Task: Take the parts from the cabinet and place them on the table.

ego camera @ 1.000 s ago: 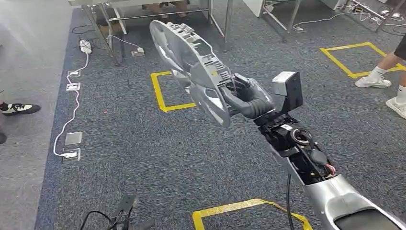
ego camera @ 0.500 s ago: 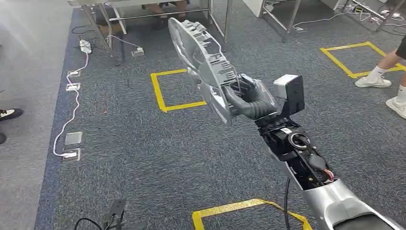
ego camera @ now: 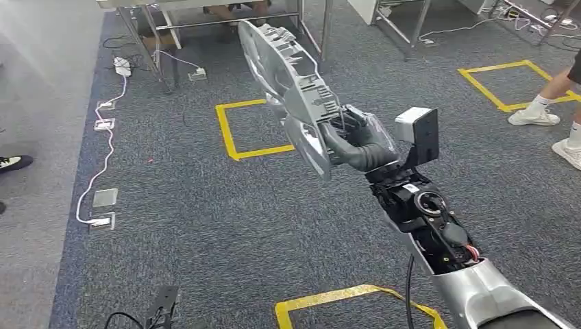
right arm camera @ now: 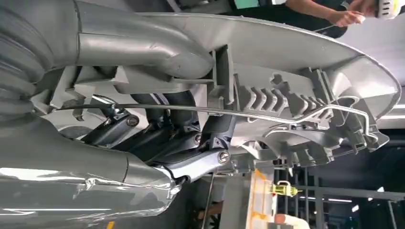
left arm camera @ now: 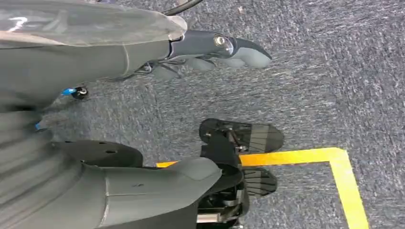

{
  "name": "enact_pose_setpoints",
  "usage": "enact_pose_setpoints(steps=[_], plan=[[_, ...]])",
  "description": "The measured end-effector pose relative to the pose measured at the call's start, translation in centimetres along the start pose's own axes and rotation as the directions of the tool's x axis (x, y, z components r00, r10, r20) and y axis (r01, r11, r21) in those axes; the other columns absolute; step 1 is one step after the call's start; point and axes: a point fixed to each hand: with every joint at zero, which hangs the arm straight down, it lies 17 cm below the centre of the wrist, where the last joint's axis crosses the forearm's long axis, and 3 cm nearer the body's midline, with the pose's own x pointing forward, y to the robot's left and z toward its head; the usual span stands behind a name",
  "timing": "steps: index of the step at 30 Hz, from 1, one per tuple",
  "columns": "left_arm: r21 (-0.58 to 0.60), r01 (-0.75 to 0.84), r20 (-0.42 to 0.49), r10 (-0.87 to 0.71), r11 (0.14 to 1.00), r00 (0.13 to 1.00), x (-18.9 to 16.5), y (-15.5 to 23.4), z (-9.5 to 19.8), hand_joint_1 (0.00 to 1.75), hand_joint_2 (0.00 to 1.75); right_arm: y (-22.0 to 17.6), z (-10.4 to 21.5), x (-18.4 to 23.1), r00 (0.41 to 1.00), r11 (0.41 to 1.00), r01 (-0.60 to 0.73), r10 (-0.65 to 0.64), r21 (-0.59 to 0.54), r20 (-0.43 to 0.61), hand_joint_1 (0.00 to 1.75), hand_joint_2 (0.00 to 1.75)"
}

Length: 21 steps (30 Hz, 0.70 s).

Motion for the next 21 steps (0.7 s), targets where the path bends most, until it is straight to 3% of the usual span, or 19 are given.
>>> enact_pose_setpoints(steps=[21], plan=[[0.001, 0.0, 0.0, 0.0, 1.0, 1.0, -0.04, 0.08, -0.01, 0.0, 1.75, 0.0, 0.03, -0.02, 1.0, 1.0, 0.0, 0.0, 0.0, -0.001, 1.75, 1.75]])
